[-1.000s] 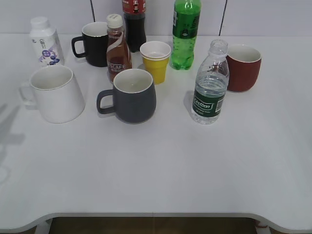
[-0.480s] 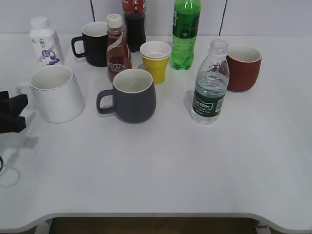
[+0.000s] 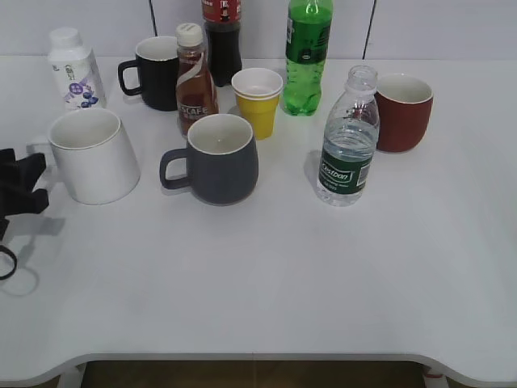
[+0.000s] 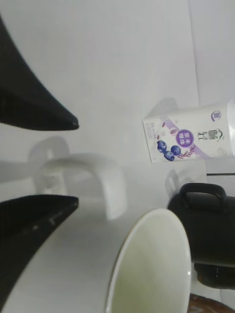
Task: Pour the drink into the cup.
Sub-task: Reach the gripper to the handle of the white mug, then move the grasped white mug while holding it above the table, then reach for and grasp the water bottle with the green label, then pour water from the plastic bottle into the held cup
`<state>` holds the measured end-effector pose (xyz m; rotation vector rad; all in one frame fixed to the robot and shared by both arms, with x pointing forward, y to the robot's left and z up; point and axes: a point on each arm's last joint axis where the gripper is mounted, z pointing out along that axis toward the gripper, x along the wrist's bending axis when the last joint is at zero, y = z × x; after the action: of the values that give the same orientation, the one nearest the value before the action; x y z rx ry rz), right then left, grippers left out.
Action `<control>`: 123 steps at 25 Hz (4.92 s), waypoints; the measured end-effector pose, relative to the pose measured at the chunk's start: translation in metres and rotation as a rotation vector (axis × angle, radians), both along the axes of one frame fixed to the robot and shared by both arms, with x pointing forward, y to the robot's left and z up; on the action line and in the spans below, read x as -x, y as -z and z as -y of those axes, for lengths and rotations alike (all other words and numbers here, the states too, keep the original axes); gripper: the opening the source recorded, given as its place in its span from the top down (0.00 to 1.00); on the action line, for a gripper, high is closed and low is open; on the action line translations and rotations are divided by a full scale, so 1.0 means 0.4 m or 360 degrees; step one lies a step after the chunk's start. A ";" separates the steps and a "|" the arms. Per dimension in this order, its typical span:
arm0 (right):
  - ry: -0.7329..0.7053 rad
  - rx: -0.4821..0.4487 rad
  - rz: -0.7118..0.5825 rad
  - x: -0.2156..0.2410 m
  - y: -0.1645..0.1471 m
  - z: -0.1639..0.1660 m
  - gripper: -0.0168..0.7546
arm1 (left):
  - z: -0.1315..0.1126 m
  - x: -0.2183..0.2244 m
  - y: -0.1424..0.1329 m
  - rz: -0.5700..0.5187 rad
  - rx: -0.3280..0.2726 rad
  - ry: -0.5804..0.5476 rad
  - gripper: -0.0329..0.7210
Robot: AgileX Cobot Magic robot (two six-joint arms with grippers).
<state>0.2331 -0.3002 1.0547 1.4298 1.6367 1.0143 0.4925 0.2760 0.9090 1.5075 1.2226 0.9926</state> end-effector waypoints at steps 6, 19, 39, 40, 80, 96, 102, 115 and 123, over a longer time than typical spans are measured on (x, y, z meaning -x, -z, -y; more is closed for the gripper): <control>0.0000 0.0000 0.0000 0.000 0.000 0.000 0.33 | 0.003 -0.052 0.005 0.0015 -0.0003 0.0001 0.56; -0.0059 0.0043 0.0418 -0.036 -0.082 -0.008 0.33 | 0.020 -0.073 -0.017 0.0034 -0.0071 0.0129 0.90; -0.0347 -0.0302 0.0429 -0.391 0.088 -0.143 0.33 | 0.081 0.031 -0.200 0.0389 -0.0164 0.0396 0.90; -0.0386 -0.0299 0.0347 -0.403 0.120 -0.158 0.33 | 0.088 0.033 -0.200 0.0385 -0.0165 0.0413 0.90; -0.1485 0.1167 0.0548 -0.680 0.034 -0.526 0.40 | 0.289 0.088 -0.250 -0.0019 -0.0266 0.0817 0.90; -0.1736 0.1838 0.0829 -0.674 0.025 -0.541 0.40 | 0.289 0.085 -0.249 -0.0077 -0.0341 0.0826 0.90; -0.1773 0.1959 0.0879 -0.674 0.024 -0.541 0.40 | 0.310 0.102 -0.241 -0.0116 -0.0396 0.0902 0.90; -0.1854 0.2228 0.0992 -0.674 0.024 -0.540 0.40 | 0.319 0.112 -0.234 -0.0156 -0.0425 0.0931 0.90; -0.1866 0.2270 0.1010 -0.674 0.024 -0.540 0.40 | 0.318 0.112 -0.233 -0.0164 -0.0429 0.0929 0.90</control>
<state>0.5029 -0.0841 1.0449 -0.7956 1.8579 0.3993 0.4476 0.1488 1.0023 1.9931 0.6565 0.7044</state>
